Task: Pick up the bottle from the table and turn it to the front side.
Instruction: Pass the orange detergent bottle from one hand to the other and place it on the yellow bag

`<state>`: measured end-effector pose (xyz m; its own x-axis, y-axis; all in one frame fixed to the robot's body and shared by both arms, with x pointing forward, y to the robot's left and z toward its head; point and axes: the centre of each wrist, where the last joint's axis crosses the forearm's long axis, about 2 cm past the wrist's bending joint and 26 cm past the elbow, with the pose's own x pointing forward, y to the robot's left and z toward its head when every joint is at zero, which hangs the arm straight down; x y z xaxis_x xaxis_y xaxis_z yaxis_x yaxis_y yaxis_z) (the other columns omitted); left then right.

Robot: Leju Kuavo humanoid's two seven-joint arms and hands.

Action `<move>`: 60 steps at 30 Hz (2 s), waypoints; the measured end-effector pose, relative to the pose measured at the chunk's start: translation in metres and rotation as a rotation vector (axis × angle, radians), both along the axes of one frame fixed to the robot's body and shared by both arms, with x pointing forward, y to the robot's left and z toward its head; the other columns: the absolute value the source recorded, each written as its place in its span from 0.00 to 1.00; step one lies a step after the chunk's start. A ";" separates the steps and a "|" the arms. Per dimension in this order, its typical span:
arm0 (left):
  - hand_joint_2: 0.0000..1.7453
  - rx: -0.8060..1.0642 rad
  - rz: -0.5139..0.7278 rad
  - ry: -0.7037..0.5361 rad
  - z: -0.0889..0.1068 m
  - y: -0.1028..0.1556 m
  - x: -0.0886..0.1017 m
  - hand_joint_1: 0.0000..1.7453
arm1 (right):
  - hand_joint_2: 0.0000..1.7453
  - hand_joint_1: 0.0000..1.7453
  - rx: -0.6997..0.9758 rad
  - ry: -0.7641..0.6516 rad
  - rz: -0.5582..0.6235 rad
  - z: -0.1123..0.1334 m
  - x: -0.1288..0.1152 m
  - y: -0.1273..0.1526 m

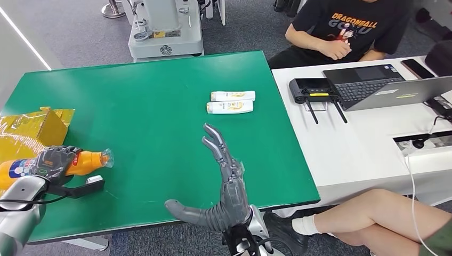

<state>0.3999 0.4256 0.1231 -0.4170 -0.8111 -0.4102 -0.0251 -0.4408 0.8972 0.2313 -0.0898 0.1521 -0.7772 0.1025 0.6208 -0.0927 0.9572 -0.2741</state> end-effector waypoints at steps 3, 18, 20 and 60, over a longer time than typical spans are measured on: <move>1.00 0.010 -0.002 -0.016 0.005 0.003 0.003 0.71 | 1.00 0.00 -0.005 -0.002 -0.001 0.000 -0.001 0.000; 1.00 0.024 0.054 -0.032 0.014 0.014 0.006 1.00 | 1.00 0.00 0.007 -0.012 -0.006 0.005 -0.009 0.000; 1.00 0.029 0.065 -0.028 0.014 0.019 0.004 1.00 | 1.00 0.00 0.009 -0.011 -0.006 0.005 -0.010 0.000; 1.00 -0.019 0.139 -0.109 -0.011 0.036 -0.022 0.00 | 1.00 0.00 -0.008 -0.021 -0.007 0.008 -0.012 -0.001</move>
<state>0.3776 0.4618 0.1123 -0.2539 -0.8659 -0.4310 -0.0623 -0.4300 0.9007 0.2192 -0.0911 0.1598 -0.7891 0.1126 0.6039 -0.0807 0.9556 -0.2835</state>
